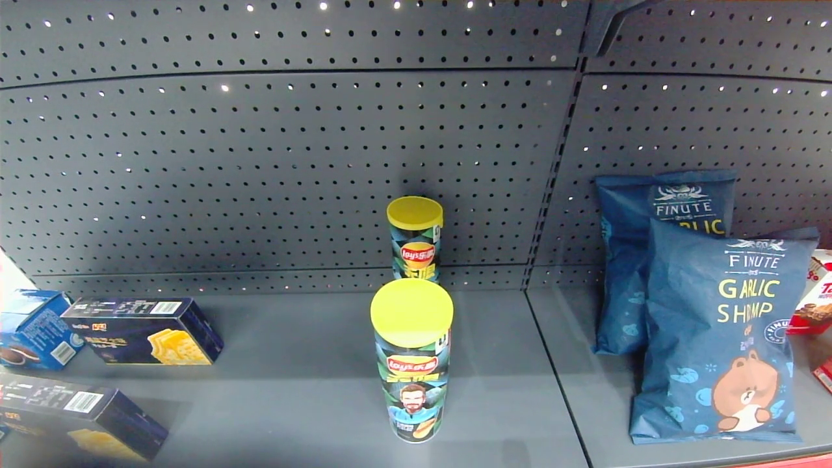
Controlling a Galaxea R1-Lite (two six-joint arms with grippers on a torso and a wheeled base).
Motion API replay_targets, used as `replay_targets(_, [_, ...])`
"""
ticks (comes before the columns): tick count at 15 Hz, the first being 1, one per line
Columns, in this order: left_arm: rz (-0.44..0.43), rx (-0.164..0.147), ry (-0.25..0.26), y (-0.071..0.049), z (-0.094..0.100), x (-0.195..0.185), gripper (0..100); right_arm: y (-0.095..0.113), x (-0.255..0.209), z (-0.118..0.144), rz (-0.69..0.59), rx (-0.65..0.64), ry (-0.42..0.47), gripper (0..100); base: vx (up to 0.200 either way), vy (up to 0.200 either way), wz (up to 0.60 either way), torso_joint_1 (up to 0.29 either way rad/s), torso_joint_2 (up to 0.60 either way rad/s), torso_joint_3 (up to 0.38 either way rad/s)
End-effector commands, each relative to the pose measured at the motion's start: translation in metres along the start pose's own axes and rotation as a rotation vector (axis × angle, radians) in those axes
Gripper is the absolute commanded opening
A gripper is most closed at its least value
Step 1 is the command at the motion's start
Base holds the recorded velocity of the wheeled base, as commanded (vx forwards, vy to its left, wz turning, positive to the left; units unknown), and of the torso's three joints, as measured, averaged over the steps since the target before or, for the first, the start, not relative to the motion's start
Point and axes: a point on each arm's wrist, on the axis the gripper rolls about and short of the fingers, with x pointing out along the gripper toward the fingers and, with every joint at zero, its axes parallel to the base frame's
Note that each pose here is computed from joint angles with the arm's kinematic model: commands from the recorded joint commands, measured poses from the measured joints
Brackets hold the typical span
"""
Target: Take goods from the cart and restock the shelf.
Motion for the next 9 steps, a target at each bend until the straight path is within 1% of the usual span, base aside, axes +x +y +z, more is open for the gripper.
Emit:
replay_targets(1, [0.08, -0.082, 0.005, 0.0017, -0.0002, 0.0, 100, 0.0, 0.0001, 0.0, 0.0, 0.0, 0.001, 100, 0.0, 0.0, 0.0, 0.0, 0.0, 0.0])
replay_targets(2, [0.142, -0.111, 0.009, 0.0031, -0.0004, 0.0, 100, 0.0, 0.0001, 0.0, 0.0, 0.0, 0.001, 100, 0.0, 0.0, 0.0, 0.0, 0.0, 0.0])
replay_targets(9, [0.14, -0.105, 0.003, 0.0031, 0.0, -0.0002, 100, 0.0, 0.0001, 0.0, 0.0, 0.0, 0.001, 100, 0.0, 0.0, 0.0, 0.0, 0.0, 0.0])
